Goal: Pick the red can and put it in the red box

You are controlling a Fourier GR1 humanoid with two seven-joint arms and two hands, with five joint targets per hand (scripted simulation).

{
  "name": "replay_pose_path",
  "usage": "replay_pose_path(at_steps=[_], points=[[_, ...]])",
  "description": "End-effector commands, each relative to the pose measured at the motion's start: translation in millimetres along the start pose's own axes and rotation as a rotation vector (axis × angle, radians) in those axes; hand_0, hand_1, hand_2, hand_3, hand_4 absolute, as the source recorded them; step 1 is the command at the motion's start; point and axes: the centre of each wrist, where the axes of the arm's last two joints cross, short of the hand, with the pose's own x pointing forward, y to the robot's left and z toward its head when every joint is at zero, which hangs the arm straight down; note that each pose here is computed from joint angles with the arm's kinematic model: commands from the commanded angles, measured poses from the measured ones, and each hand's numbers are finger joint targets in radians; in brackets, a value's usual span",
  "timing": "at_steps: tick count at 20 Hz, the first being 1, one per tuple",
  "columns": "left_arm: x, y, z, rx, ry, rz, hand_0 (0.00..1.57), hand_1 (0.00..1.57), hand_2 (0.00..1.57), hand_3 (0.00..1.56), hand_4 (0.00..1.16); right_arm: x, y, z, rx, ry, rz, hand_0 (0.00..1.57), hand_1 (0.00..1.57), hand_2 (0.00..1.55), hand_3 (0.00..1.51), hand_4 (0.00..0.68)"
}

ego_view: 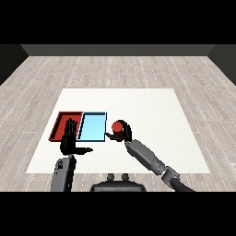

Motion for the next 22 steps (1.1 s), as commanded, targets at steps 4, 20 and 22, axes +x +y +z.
replay_pose_path(at_steps=[4, 20, 22], points=[[-2.0, -17, -4.9, -0.076, -0.005, -0.003, 0.00, 0.00, 0.00, 0.00, 0.00, 49.7, -6, 12.0, -0.020, -0.139, -0.052, 1.54, 1.54, 1.47, 1.40, 0.623], [17.3, -100, -40.7, -0.193, 0.117, -0.038, 0.00, 0.00, 0.00, 0.00, 0.00, 78.9, -63, -15.7, 0.009, -0.296, -0.064, 1.44, 1.44, 1.41, 1.38, 0.622], [5.1, -103, -44.1, -0.215, 0.121, -0.022, 0.00, 0.00, 0.00, 0.00, 0.00, 91.0, -47, -4.7, -0.012, -0.328, -0.072, 1.43, 1.43, 1.41, 1.39, 0.629]])
